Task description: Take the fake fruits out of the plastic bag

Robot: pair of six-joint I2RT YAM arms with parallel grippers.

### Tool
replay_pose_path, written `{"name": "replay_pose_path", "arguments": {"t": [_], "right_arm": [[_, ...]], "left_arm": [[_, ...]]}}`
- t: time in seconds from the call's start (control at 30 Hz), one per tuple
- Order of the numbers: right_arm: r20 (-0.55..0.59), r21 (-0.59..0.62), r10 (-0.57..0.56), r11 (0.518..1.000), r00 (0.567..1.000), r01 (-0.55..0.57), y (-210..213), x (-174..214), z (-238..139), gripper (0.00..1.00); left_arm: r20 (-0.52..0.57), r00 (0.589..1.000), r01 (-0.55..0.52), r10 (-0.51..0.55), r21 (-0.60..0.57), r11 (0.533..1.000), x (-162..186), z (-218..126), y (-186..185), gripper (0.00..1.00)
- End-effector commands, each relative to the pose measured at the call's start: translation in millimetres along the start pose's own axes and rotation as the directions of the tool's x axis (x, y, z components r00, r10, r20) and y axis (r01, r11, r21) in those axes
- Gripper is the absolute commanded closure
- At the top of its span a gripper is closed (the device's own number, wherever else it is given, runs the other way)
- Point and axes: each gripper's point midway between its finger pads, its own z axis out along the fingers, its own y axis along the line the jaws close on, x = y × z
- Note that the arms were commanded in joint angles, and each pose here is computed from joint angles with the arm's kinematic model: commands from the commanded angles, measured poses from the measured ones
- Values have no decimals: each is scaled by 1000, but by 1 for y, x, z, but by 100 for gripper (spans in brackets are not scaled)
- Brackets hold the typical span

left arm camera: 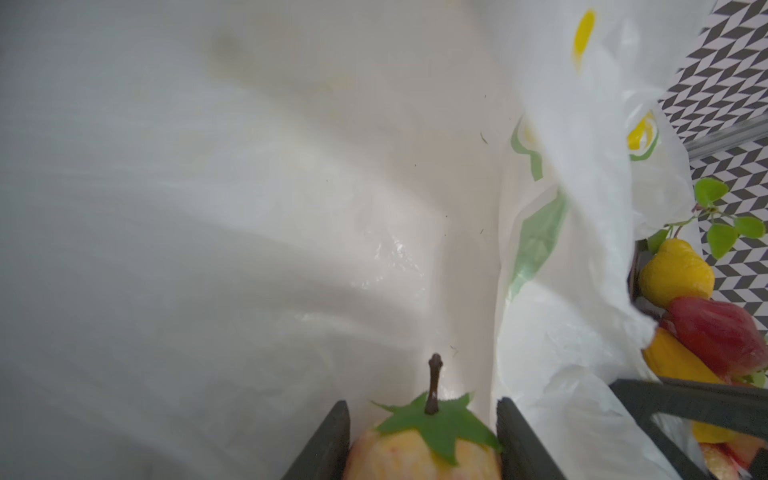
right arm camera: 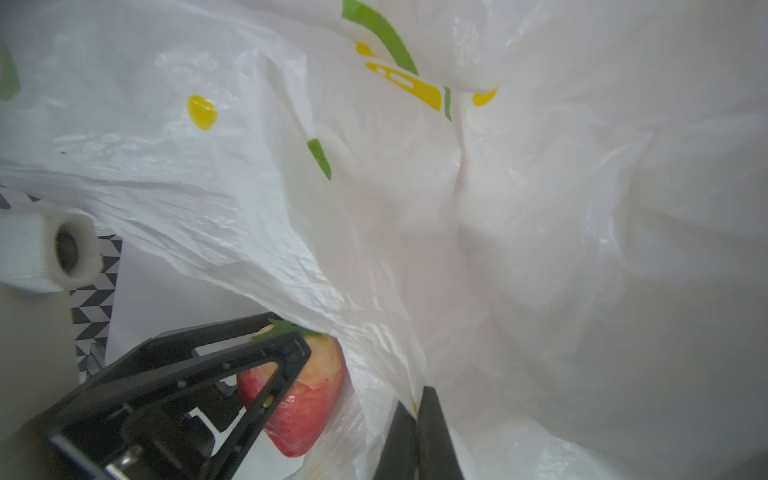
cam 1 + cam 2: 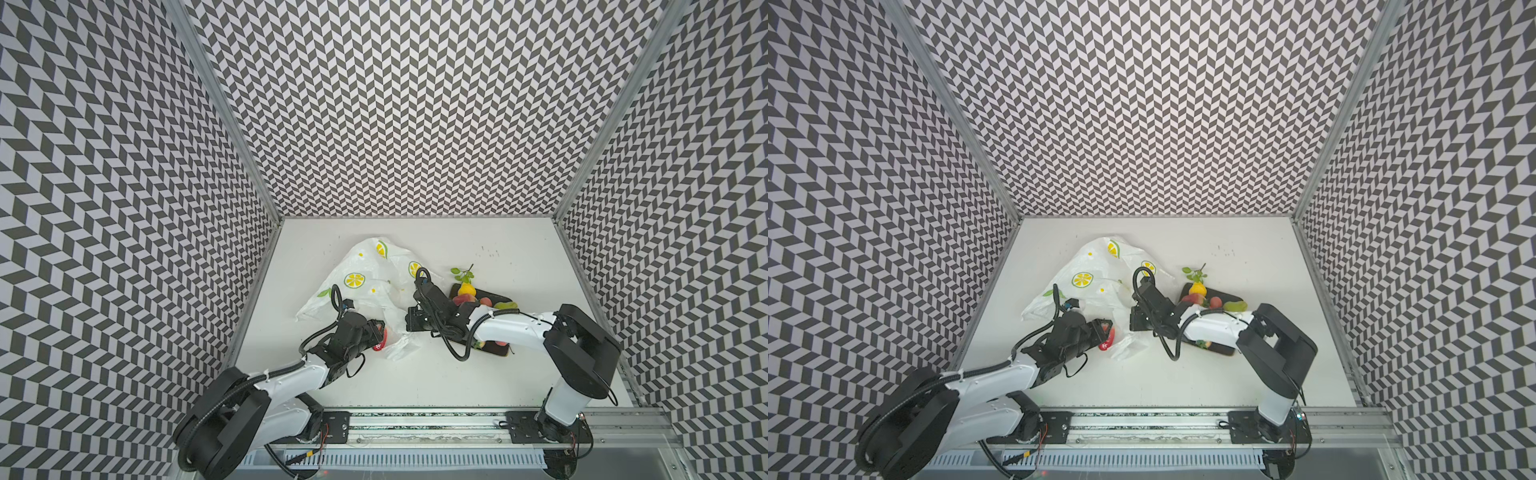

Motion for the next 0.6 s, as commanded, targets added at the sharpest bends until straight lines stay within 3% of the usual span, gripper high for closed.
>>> {"name": "replay_pose_path", "arguments": {"t": [0.0, 0.17, 0.4, 0.5, 0.57], "right_arm": [[77, -44, -35, 998, 996, 39, 22, -27, -2, 100], [155, -19, -101, 994, 983, 105, 35, -56, 5, 100], [188, -4, -172, 984, 967, 176, 46, -83, 25, 99], [206, -33, -184, 980, 961, 195, 52, -94, 18, 67], [238, -50, -197, 975, 951, 215, 59, -103, 0, 52]], "left_arm": [[100, 995, -10, 16, -54, 998, -27, -18, -2, 67], [262, 965, 5, 2, -26, 1000, -75, -59, -17, 67], [358, 934, -28, 3, 66, 997, -125, -104, -47, 67], [363, 932, -52, 6, 119, 992, -137, -116, -62, 67], [349, 937, -72, 12, 161, 984, -140, -119, -74, 67]]}}
